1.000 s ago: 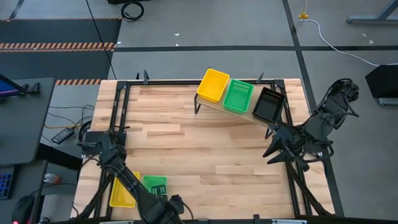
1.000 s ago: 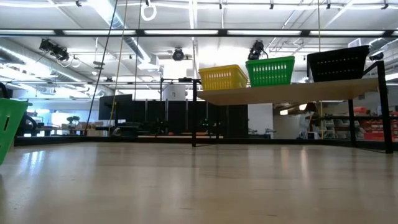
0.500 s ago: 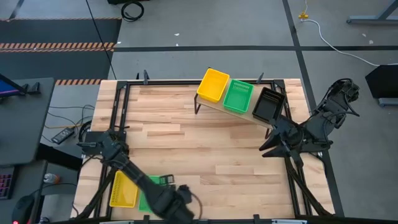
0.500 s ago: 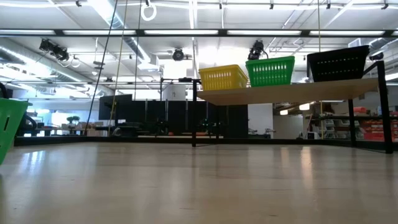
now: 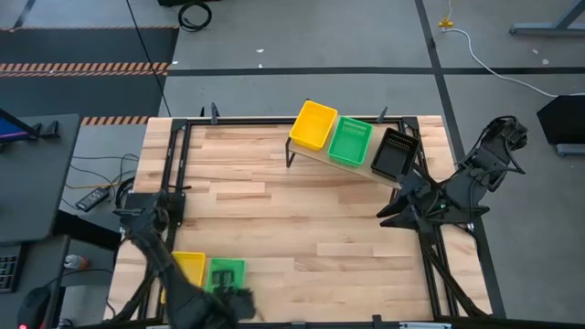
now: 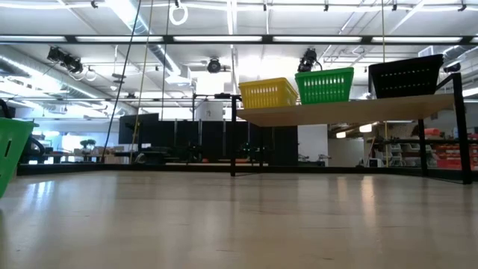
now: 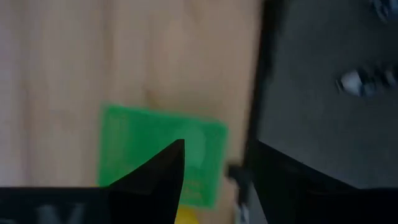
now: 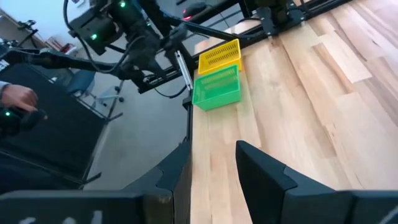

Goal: Stack baskets on shelf by color
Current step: Stack the green bin on the green bin

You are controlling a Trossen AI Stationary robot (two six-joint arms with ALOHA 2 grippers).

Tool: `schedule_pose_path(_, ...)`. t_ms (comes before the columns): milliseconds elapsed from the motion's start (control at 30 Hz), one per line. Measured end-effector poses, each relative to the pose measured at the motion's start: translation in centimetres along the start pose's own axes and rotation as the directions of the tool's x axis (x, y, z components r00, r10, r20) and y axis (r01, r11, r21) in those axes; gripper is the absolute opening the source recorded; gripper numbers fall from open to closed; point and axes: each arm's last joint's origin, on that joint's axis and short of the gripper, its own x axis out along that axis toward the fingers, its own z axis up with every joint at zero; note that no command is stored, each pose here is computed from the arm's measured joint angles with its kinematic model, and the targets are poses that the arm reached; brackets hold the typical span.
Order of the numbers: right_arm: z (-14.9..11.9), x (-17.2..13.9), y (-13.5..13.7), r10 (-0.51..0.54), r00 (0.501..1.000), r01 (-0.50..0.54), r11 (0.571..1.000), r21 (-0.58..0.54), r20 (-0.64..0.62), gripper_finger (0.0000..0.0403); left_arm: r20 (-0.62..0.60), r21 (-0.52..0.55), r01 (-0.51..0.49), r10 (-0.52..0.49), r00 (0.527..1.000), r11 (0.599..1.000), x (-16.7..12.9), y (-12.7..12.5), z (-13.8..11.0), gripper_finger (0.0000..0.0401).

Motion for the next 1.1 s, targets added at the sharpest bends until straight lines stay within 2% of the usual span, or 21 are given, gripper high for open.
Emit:
schedule_pose_path(133,-0.1,0.3,0.1,-0.006,1.000,0.006,1.000,0.009,-0.006,0.0130,-0.107,0.023,0.056,-0.053,0.993,0.998,0.1,-2.1,-2.7,0.0177)
schedule_pose_path(233,-0.1,0.3,0.1,-0.007,1.000,0.007,1.000,0.013,-0.006,0.0130,-0.119,-0.009,0.060,-0.061,0.991,0.998,-0.3,-2.9,-4.3,0.0174)
schedule_pose_path(367,-0.1,0.4,0.1,-0.007,1.000,0.008,1.000,0.007,-0.007,0.0130,-0.122,-0.093,0.052,-0.064,0.990,0.994,-0.5,-3.6,-5.5,0.0172)
schedule_pose_path(533,-0.1,0.3,0.1,0.003,1.000,-0.003,1.000,-0.012,-0.017,0.0130,-0.171,-0.237,-0.038,-0.003,0.985,0.971,1.3,-3.5,-6.2,0.0174)
schedule_pose_path(733,-0.2,0.3,0.2,0.018,0.999,-0.019,0.999,-0.036,-0.031,0.0130,-0.219,-0.378,-0.090,0.005,0.976,0.921,4.3,-3.0,-5.1,0.0199)
schedule_pose_path(867,-0.2,0.3,0.2,0.040,0.998,-0.043,0.998,-0.047,-0.053,0.0130,-0.218,-0.429,-0.090,-0.006,0.976,0.899,6.7,-2.2,-3.6,0.0217)
schedule_pose_path(1100,-0.4,0.3,0.3,0.076,0.992,-0.082,0.995,-0.064,-0.100,0.0130,-0.218,-0.422,-0.048,-0.050,0.975,0.905,9.5,-1.3,-2.1,0.0234)
